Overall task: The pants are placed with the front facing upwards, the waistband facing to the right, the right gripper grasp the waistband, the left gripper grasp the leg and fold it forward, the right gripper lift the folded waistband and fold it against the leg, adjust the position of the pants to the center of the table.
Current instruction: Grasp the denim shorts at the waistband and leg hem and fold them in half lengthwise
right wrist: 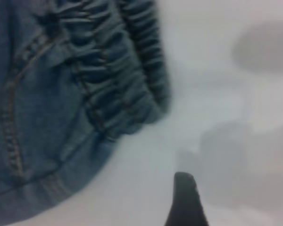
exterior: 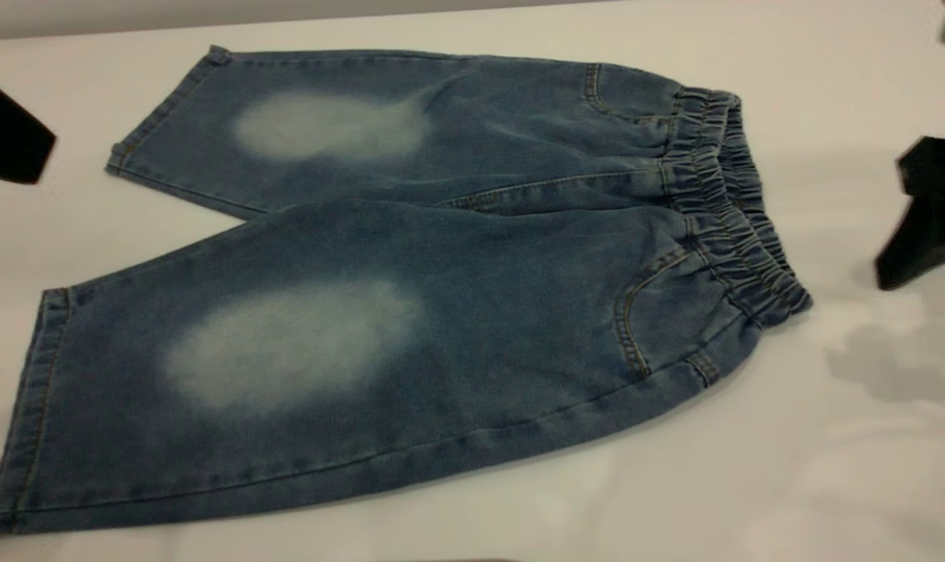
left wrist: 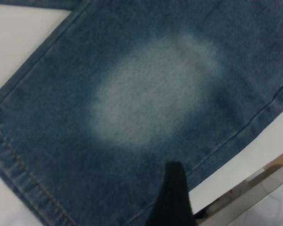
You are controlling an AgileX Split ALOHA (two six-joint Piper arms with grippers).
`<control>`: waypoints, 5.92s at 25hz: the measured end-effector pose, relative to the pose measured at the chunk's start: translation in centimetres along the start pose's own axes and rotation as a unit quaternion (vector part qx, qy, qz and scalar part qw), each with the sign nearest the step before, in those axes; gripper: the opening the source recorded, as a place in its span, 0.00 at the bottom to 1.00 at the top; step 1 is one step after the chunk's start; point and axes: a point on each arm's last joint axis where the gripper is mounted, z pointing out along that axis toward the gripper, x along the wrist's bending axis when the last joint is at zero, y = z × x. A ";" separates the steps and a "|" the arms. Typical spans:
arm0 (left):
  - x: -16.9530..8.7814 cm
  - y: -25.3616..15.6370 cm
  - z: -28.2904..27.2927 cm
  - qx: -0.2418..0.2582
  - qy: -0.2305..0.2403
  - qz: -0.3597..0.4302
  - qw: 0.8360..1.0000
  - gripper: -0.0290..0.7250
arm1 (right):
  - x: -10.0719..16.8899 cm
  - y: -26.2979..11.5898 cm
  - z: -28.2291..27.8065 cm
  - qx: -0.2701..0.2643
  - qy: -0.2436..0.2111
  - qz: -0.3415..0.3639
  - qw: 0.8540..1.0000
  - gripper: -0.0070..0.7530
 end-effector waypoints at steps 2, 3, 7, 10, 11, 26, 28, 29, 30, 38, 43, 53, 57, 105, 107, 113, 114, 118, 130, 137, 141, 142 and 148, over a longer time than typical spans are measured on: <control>-0.4 0.1 0.4 0.003 -0.005 0.013 1.000 0.77 | 0.3 0.7 0.7 0.004 0.020 -0.011 1.000 0.62; -0.6 0.1 0.5 0.004 -0.008 0.018 1.000 0.77 | 0.5 1.1 1.1 0.006 0.031 -0.016 0.999 0.62; -1.0 0.2 1.1 0.010 -0.015 0.029 0.999 0.77 | 1.1 2.2 3.3 0.035 0.087 -0.031 0.995 0.62; -1.1 0.1 1.3 0.013 -0.017 0.028 0.999 0.77 | 1.2 2.9 4.5 0.036 0.108 -0.032 0.993 0.62; -1.1 0.1 1.3 0.013 -0.017 0.026 0.999 0.77 | 1.2 3.0 4.7 0.034 0.110 -0.030 0.993 0.62; -1.1 0.2 1.3 0.012 -0.016 0.017 1.000 0.77 | -0.4 3.6 6.4 0.052 0.150 0.016 0.987 0.61; -1.1 0.2 1.3 0.012 -0.016 0.017 1.000 0.77 | -0.3 3.6 6.7 0.054 0.164 0.018 0.985 0.61; -1.1 0.2 1.3 0.011 -0.016 0.017 1.000 0.77 | -0.2 3.5 6.8 0.055 0.174 0.019 0.983 0.61; -1.1 0.2 1.3 0.011 -0.015 0.017 1.000 0.77 | -0.1 3.4 7.0 0.058 0.183 0.017 0.981 0.61; -1.1 0.2 1.3 0.011 -0.015 0.013 1.000 0.77 | 0.7 3.3 7.3 0.051 0.246 -0.001 0.968 0.58; -1.1 0.2 1.3 0.011 -0.015 0.009 1.000 0.77 | 1.3 3.3 6.9 0.046 0.287 -0.015 0.957 0.53; -1.1 0.2 1.3 0.011 -0.015 0.008 1.000 0.77 | 0.8 3.3 7.2 0.050 0.255 0.000 0.966 0.52; -1.0 0.3 1.3 0.005 -0.010 0.008 1.000 0.77 | 1.1 2.7 6.9 0.077 0.274 -0.016 0.958 0.52; 4.3 -9.1 12.2 0.272 0.053 0.169 0.946 0.72 | 0.9 3.7 7.2 0.028 0.260 0.009 0.965 0.08; 4.5 -9.3 12.7 0.276 0.052 0.178 0.943 0.72 | 0.9 3.7 7.2 0.028 0.260 0.009 0.965 0.08; 4.7 -9.9 13.7 0.286 0.048 0.176 0.941 0.72 | 0.9 3.7 7.2 0.028 0.260 0.009 0.965 0.08; 4.7 -10.0 13.7 0.286 0.048 0.176 0.941 0.72 | 0.9 3.7 7.2 0.028 0.260 0.008 0.965 0.08; 4.7 -9.9 13.8 0.285 0.049 0.178 0.941 0.63 | 0.9 3.7 7.2 0.028 0.260 0.008 0.965 0.09; 4.9 -10.1 14.1 0.288 0.046 0.193 0.937 0.30 | 0.9 3.7 7.2 0.027 0.261 0.005 0.965 0.09; 5.0 -10.0 14.3 0.287 0.049 0.188 0.938 0.18 | 0.9 3.7 7.2 0.027 0.261 0.005 0.965 0.09; 5.0 -10.0 14.3 0.286 0.050 0.188 0.938 0.09 | 0.9 3.7 7.2 0.027 0.262 0.005 0.965 0.09; 5.0 -10.0 14.3 0.287 0.049 0.188 0.938 0.09 | 0.9 3.7 7.2 0.027 0.262 0.005 0.965 0.09; 4.7 -9.2 13.1 0.271 0.057 0.185 0.943 0.08 | 1.2 3.7 7.0 0.032 0.280 0.008 0.959 0.09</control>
